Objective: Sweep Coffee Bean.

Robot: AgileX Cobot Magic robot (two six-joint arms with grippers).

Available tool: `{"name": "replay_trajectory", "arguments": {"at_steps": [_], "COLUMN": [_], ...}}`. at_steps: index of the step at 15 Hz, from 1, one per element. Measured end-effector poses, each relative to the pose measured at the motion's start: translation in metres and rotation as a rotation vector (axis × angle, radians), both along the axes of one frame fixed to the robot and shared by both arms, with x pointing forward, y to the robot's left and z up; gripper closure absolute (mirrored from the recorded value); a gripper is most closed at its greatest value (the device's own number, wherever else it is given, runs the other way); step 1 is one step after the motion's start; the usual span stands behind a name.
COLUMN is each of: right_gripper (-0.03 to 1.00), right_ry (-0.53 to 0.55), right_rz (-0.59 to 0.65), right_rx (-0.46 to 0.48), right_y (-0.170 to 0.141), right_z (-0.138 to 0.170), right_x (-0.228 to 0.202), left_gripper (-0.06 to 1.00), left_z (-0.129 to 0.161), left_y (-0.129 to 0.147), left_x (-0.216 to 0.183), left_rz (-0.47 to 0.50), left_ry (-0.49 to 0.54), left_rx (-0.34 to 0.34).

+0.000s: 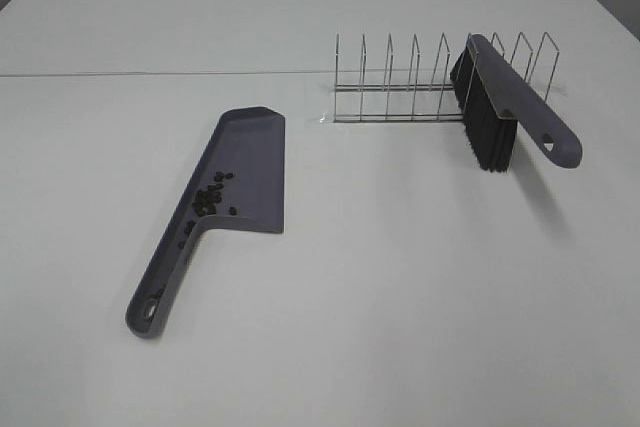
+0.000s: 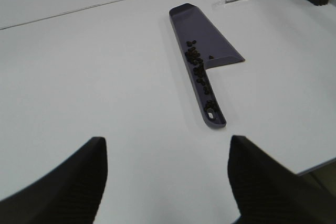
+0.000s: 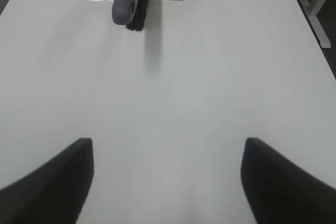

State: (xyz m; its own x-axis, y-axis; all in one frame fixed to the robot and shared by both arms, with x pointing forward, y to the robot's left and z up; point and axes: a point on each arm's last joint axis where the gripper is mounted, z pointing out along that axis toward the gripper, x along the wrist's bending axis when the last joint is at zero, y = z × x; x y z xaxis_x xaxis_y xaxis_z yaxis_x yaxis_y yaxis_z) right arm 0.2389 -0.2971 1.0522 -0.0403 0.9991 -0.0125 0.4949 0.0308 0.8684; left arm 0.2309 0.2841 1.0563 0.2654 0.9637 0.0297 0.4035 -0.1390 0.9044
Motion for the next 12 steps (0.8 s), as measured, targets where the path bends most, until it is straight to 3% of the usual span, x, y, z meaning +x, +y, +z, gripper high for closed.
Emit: {"name": "replay_trajectory", "arguments": {"at_steps": [12], "right_gripper": [0.23], "right_ry": [-0.043], "right_rz": [0.0], "right_rx": [0.001], "right_y": [-0.0001], "right_z": [-0.0001], "right_x": [-0.0066], "left_gripper": [0.31], "left_z": [0.0], "left_y": [0.0001], "left_x": [-0.0005], "left_rz": [-0.009], "left_ry": [-0.002], "left_rx": [0.0]}}
